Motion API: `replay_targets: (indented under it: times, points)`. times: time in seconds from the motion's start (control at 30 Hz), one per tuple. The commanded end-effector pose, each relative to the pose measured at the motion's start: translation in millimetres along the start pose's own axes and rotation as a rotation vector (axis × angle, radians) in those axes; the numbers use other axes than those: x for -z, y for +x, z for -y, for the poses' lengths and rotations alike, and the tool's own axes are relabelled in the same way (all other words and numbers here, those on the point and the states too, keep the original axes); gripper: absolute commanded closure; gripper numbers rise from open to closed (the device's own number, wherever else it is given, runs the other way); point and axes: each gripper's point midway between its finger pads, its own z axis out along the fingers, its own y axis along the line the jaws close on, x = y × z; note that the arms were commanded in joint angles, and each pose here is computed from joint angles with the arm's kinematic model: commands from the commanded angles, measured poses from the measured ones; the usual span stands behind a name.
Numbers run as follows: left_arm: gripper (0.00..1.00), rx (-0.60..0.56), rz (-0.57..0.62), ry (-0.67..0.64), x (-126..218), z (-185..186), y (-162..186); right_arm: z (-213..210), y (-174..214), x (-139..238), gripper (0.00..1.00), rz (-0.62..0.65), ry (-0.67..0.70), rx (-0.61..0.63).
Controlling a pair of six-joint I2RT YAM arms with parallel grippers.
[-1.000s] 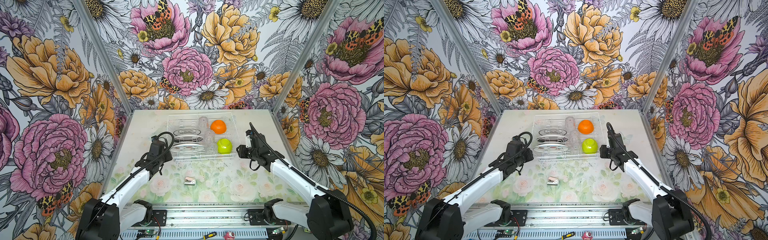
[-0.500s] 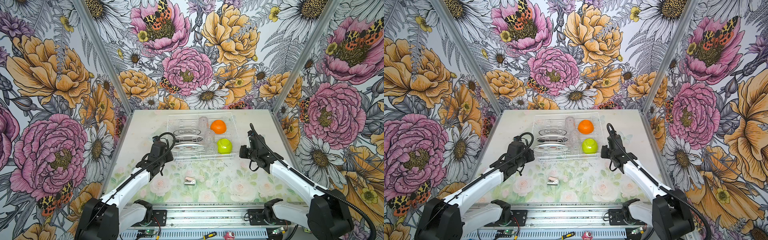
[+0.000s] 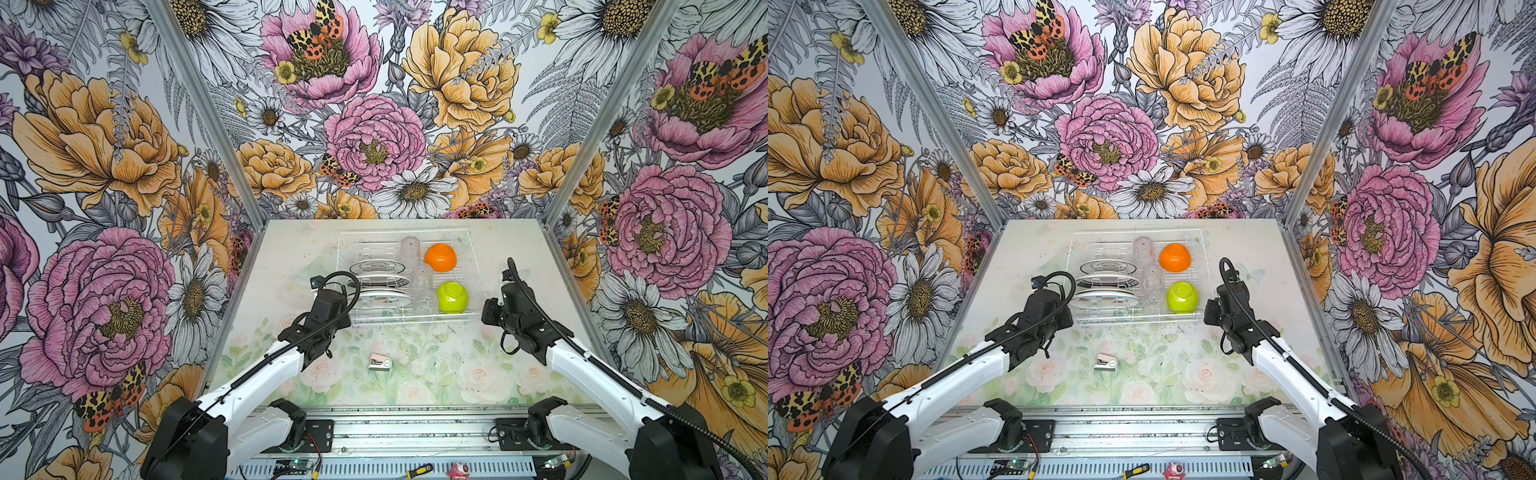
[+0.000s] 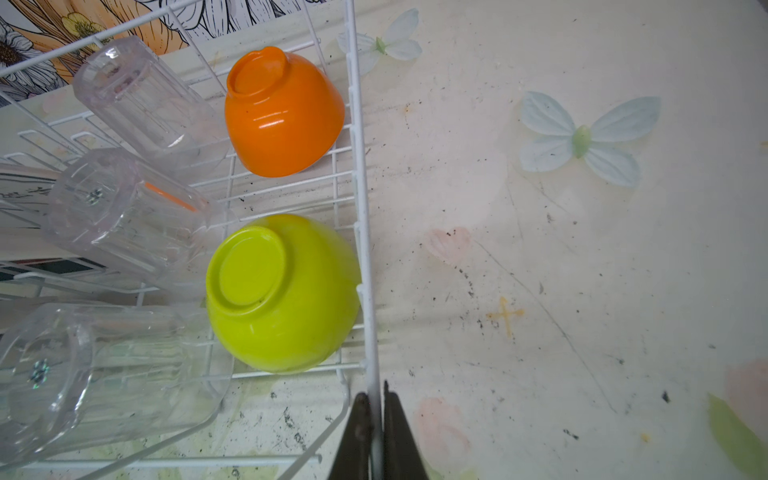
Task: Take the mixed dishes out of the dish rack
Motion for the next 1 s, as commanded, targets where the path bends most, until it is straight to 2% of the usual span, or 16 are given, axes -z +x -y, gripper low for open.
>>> replay_targets:
  times: [0.0,0.33,0.37,0.4,0.5,0.53,0.57,0.7,0.83,0.97]
  points:
    - [0.78,-0.086,-0.221,-0.001,4.2,-9.1,68.4,3.3,56.7,-1.3,0.93,-0.184,-0.004,-0.027]
    - [0.78,-0.018,-0.197,0.058,25.7,-10.4,71.3,-0.7,66.5,10.4,0.92,-0.200,-0.027,-0.018]
    - [0.72,-0.016,-0.192,0.061,27.9,-10.4,69.9,-2.1,62.9,13.6,0.87,-0.185,-0.033,-0.021]
    - [0.61,-0.012,-0.186,0.059,29.7,-11.4,68.0,-4.3,58.3,17.3,0.76,-0.164,-0.044,-0.023]
    - [0.53,-0.005,-0.166,0.068,35.5,-10.4,60.7,-12.2,39.1,31.5,0.57,-0.080,-0.080,-0.020]
    - [0.45,-0.004,-0.160,0.077,38.1,-8.8,57.8,-14.8,30.7,38.1,0.51,-0.045,-0.093,-0.012]
    - [0.33,0.002,-0.152,0.086,40.8,-7.0,53.7,-17.2,22.3,44.6,0.46,-0.011,-0.102,-0.001]
    - [0.02,0.022,-0.124,0.129,50.5,0.0,42.4,-26.8,-2.8,63.2,0.39,0.079,-0.139,0.062]
    - [0.01,0.046,-0.109,0.186,60.8,8.1,35.0,-53.6,-16.3,73.5,0.39,0.084,-0.237,0.171]
    - [0.01,0.046,-0.114,0.232,68.7,14.8,32.8,-99.6,-14.6,75.9,0.39,0.039,-0.359,0.369]
